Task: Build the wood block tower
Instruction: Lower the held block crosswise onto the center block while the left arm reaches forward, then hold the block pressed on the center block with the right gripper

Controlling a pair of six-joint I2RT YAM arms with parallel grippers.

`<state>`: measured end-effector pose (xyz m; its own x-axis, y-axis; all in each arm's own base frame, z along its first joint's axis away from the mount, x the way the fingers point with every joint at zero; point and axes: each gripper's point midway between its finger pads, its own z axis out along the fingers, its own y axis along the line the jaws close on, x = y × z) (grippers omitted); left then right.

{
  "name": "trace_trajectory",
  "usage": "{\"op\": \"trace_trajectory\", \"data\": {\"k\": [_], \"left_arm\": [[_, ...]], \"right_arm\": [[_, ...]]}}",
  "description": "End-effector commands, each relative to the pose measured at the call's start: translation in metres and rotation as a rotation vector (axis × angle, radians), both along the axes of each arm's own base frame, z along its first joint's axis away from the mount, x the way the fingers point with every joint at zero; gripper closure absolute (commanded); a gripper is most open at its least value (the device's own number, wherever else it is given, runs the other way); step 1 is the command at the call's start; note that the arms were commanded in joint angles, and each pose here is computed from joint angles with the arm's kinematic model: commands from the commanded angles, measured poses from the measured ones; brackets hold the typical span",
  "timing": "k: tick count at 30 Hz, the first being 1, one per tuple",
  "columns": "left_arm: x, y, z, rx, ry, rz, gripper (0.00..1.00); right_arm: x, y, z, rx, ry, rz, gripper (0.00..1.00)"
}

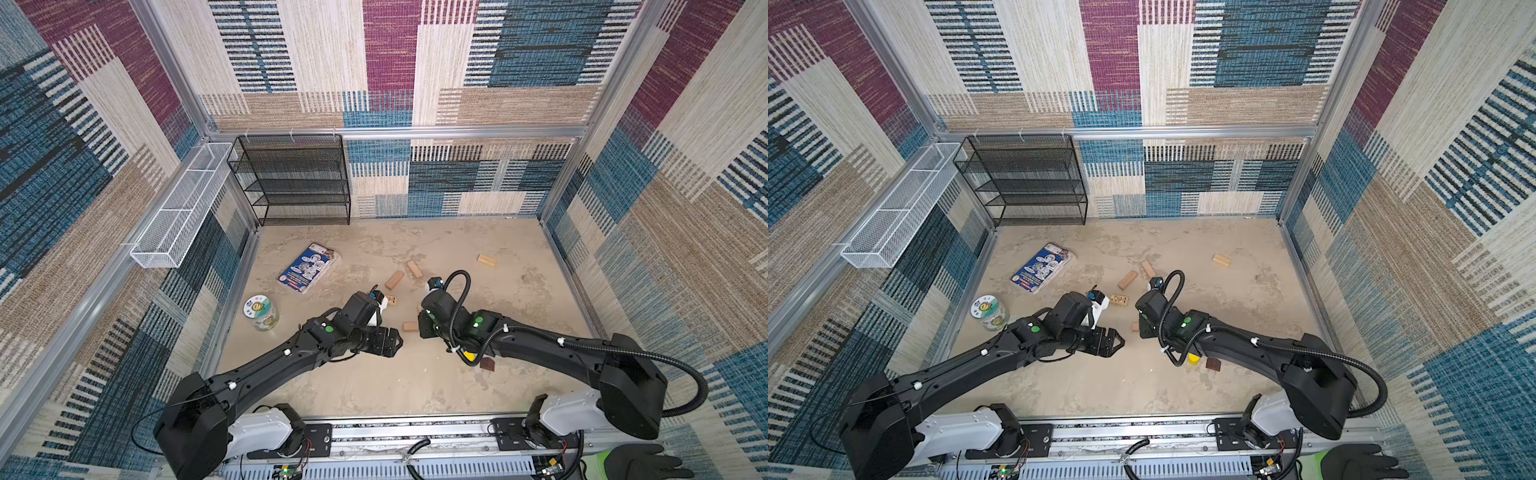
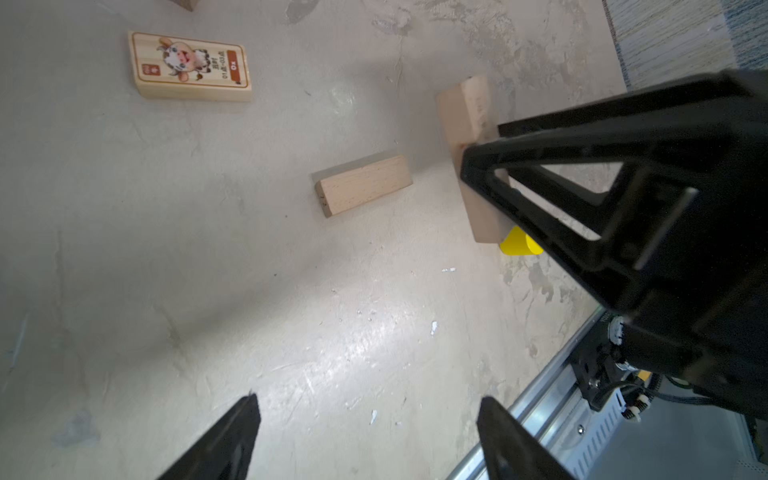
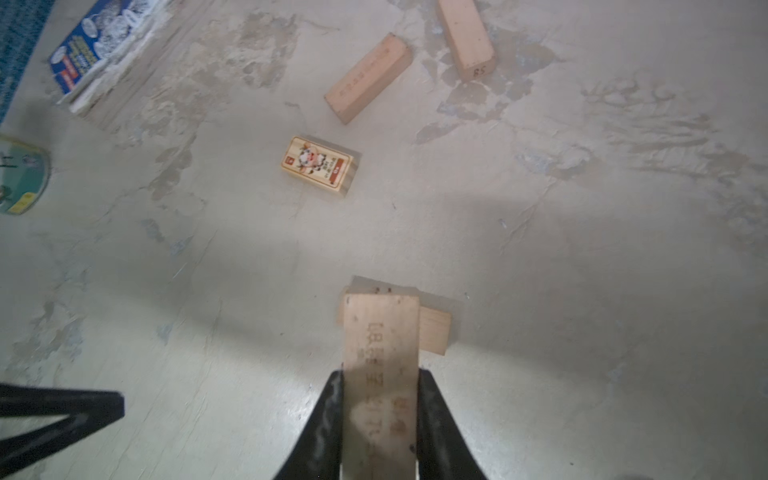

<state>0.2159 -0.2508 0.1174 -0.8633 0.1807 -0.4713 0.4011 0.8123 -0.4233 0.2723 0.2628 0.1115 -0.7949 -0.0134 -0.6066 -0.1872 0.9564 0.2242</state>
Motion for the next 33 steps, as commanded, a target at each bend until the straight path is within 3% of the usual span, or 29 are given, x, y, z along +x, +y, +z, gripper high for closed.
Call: {"op": "trace_trajectory", "data": {"k": [1,20,33], "left_arm": [[0.021,0.002,-0.001,0.038,-0.13,0.011,0.13],[0.025,0.021,-0.009,0.044,-0.347,-0.006,0.11],[0.023,0.035,-0.016,0.087,-0.378,0.015,0.1]], "right_arm": [[0.0,-0.004,-0.015,-0.033,0.06,-0.064,1.0],[0.014,0.017,-0.051,-0.064,0.167,-0.109,1.0],[0.017,0.009,-0.065,-0.085,0.184,-0.173,1.0]]}}
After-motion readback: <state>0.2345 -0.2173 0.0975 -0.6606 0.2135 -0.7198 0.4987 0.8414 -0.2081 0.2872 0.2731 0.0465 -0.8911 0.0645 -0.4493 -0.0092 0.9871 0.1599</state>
